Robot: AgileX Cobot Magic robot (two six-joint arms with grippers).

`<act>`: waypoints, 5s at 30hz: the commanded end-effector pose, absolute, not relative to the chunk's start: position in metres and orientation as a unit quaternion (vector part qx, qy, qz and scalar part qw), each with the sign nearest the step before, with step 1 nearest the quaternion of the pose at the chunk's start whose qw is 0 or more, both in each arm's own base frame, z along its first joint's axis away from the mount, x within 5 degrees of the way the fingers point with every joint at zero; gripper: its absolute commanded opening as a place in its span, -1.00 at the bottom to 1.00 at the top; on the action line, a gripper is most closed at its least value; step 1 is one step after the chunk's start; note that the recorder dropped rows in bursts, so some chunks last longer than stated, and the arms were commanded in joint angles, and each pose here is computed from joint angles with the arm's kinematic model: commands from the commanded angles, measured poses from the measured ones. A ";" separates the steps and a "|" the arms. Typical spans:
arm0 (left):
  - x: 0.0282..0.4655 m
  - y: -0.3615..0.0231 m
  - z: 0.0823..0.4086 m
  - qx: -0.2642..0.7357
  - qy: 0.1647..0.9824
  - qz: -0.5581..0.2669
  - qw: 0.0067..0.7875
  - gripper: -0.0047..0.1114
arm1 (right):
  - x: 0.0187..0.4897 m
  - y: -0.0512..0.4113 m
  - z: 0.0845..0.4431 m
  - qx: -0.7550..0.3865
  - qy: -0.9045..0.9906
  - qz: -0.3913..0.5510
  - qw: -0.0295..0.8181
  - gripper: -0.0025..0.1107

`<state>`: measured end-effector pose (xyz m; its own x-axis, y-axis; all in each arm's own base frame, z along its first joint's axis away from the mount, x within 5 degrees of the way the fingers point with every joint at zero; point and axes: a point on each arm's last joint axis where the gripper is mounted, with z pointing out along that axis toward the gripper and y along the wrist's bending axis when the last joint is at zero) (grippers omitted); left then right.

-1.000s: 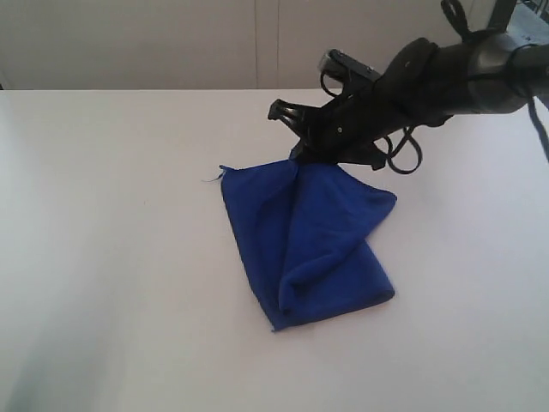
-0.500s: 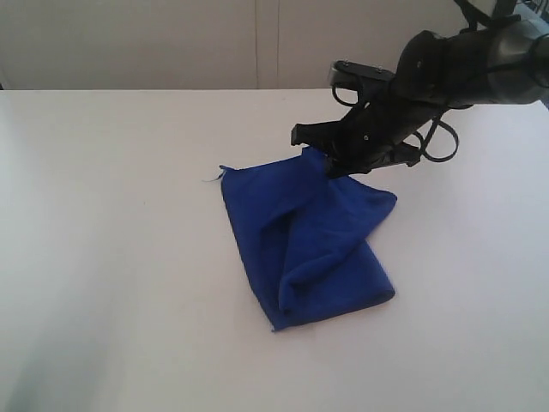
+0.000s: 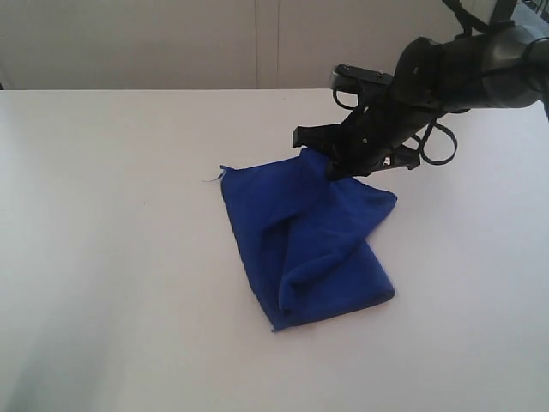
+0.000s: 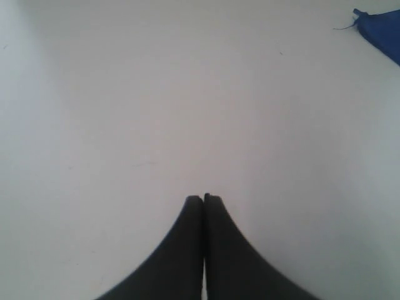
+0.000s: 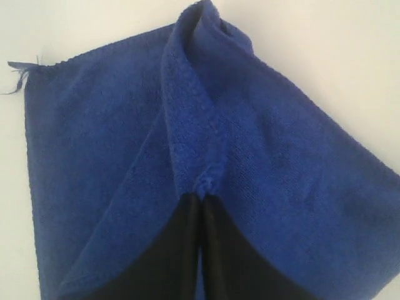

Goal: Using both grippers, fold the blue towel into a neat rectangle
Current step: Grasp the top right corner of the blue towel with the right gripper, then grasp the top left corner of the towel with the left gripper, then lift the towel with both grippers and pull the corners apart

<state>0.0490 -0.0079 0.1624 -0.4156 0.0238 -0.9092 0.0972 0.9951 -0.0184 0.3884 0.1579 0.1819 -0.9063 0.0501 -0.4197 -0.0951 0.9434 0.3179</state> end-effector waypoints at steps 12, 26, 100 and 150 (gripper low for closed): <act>0.057 -0.001 0.203 0.004 0.691 -0.013 0.723 -0.92 | 0.390 0.156 0.184 -0.008 0.962 0.166 0.218 -0.96; 0.056 0.001 0.214 -0.076 0.657 -0.087 0.745 -0.92 | 0.387 0.153 0.181 -0.036 0.968 0.140 0.205 -0.96; 0.442 -0.209 0.130 0.237 0.918 -0.221 0.227 -0.92 | 0.392 0.151 0.165 -0.030 0.972 0.122 0.199 -0.96; 0.113 -0.031 0.438 0.206 0.921 -0.033 0.329 -0.92 | 0.135 0.017 0.434 -0.068 0.902 -0.045 0.425 -0.96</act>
<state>0.1391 -0.0411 0.4372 -0.6493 0.4033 -0.6448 0.4621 0.8826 0.0866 0.1486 0.0257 0.4244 -0.6940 -0.1618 -0.7016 -0.1140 0.9868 -0.1148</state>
